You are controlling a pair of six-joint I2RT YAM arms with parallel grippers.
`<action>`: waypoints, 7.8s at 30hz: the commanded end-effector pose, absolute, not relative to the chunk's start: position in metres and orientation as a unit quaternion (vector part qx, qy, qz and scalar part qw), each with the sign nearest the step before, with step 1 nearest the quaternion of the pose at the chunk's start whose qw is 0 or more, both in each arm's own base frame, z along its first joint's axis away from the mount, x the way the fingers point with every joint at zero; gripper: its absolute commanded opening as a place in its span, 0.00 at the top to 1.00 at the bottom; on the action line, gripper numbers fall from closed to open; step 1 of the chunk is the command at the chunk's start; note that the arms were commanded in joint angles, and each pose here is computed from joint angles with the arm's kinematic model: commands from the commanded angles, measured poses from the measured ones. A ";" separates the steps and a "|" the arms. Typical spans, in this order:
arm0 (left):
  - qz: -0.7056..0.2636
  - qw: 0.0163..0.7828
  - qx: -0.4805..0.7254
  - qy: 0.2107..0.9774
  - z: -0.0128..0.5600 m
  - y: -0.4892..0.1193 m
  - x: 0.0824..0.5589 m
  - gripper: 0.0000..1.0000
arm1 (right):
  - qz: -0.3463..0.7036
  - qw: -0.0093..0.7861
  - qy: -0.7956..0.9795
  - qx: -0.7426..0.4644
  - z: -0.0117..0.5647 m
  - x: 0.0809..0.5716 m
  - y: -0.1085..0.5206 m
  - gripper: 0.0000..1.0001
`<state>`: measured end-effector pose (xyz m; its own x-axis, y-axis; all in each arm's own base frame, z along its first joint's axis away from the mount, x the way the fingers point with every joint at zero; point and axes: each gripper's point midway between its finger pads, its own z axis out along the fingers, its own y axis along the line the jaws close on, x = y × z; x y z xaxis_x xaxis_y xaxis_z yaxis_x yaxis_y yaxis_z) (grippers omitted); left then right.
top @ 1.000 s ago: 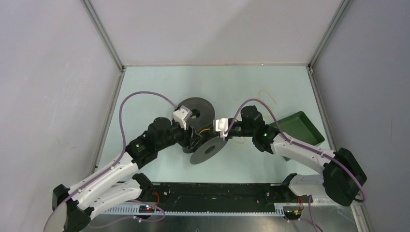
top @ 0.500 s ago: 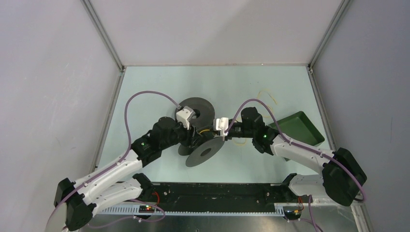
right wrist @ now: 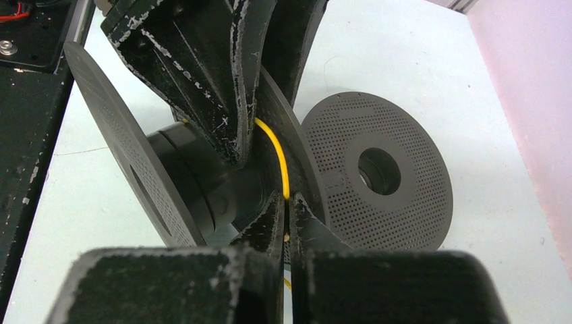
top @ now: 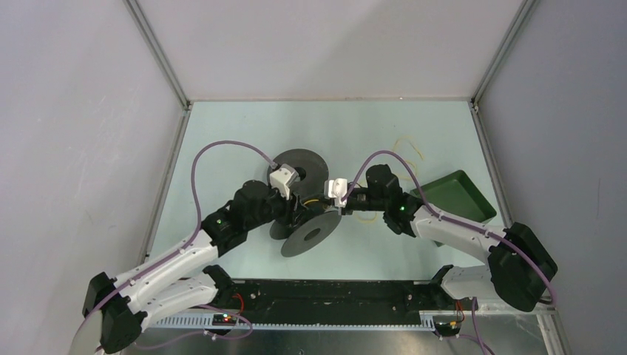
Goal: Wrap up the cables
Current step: Wrap the cable around the cable reel.
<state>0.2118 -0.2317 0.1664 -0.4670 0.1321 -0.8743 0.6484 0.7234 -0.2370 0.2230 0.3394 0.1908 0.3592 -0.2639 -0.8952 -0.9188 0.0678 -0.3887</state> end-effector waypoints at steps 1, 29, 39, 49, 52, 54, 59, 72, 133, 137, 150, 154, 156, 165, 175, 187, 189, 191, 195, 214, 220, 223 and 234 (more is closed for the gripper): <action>-0.287 0.469 0.242 0.799 0.170 -0.232 0.213 0.51 | 0.307 0.557 0.473 -0.610 0.195 0.221 0.344 1.00; -0.275 0.497 0.255 0.783 0.203 -0.221 0.211 1.00 | 0.346 0.582 0.508 -0.532 0.246 0.220 0.314 0.61; -0.277 0.541 0.237 0.758 0.245 -0.203 0.202 1.00 | 0.343 0.625 0.563 -0.417 0.239 0.235 0.291 0.46; -0.286 0.577 0.224 0.731 0.268 -0.186 0.188 1.00 | 0.343 0.597 0.612 -0.389 0.170 0.238 0.285 0.48; -0.289 0.583 0.219 0.727 0.272 -0.183 0.185 1.00 | 0.343 0.595 0.612 -0.392 0.152 0.240 0.288 0.48; -0.293 0.587 0.217 0.723 0.275 -0.181 0.183 1.00 | 0.345 0.589 0.616 -0.393 0.141 0.241 0.289 0.47; -0.289 0.601 0.203 0.717 0.283 -0.174 0.182 1.00 | 0.358 0.589 0.607 -0.396 0.131 0.243 0.298 0.45; -0.315 0.614 0.176 0.703 0.310 -0.170 0.177 1.00 | 0.371 0.576 0.610 -0.398 0.092 0.248 0.309 0.52; -0.125 0.591 -0.001 0.797 0.276 -0.097 0.237 1.00 | -0.084 0.796 0.347 -0.489 0.320 0.190 0.415 0.92; -0.145 0.589 0.035 0.794 0.278 -0.105 0.229 1.00 | -0.060 0.798 0.354 -0.484 0.331 0.195 0.411 0.87; -0.186 0.541 0.124 0.810 0.261 -0.129 0.209 1.00 | -0.011 0.802 0.396 -0.447 0.349 0.209 0.390 0.84; -0.194 0.536 0.165 0.805 0.259 -0.135 0.203 1.00 | 0.011 0.800 0.412 -0.436 0.359 0.215 0.381 0.85; -0.201 0.533 0.188 0.800 0.259 -0.139 0.198 1.00 | 0.023 0.795 0.424 -0.433 0.359 0.221 0.376 0.86; -0.270 0.535 0.252 0.760 0.276 -0.158 0.171 1.00 | 0.057 0.750 0.505 -0.422 0.326 0.251 0.353 0.88; -0.304 0.538 0.229 0.752 0.300 -0.159 0.159 1.00 | 0.239 0.663 0.584 -0.402 0.267 0.247 0.334 0.84; -0.341 0.545 0.184 0.744 0.337 -0.163 0.158 1.00 | 0.350 0.609 0.581 -0.410 0.217 0.246 0.327 0.70; -0.345 0.546 0.176 0.743 0.341 -0.163 0.159 1.00 | 0.357 0.601 0.584 -0.412 0.208 0.247 0.330 0.67; -0.348 0.547 0.166 0.743 0.345 -0.163 0.160 1.00 | 0.363 0.590 0.589 -0.416 0.196 0.247 0.333 0.65; -0.344 0.554 0.145 0.744 0.350 -0.160 0.166 1.00 | 0.381 0.565 0.598 -0.422 0.170 0.240 0.332 0.58; -0.320 0.586 0.066 0.741 0.362 -0.141 0.181 1.00 | 0.393 0.440 0.705 -0.394 0.085 0.231 0.295 0.52; -0.316 0.593 0.046 0.739 0.365 -0.138 0.187 1.00 | 0.374 0.422 0.724 -0.398 0.065 0.224 0.301 0.54; -0.311 0.597 0.035 0.739 0.365 -0.135 0.190 1.00 | 0.359 0.419 0.741 -0.384 0.059 0.228 0.295 0.66; -0.361 0.599 -0.064 0.712 0.388 -0.124 0.209 1.00 | 0.354 0.440 0.729 -0.387 0.075 0.215 0.303 1.00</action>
<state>0.2034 -0.1210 0.3264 -0.3826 -0.3483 -0.8558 0.2913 0.8335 -0.4695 0.2194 0.2977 0.0558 -0.3599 -0.2825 -0.8892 -0.8702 0.4455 0.2107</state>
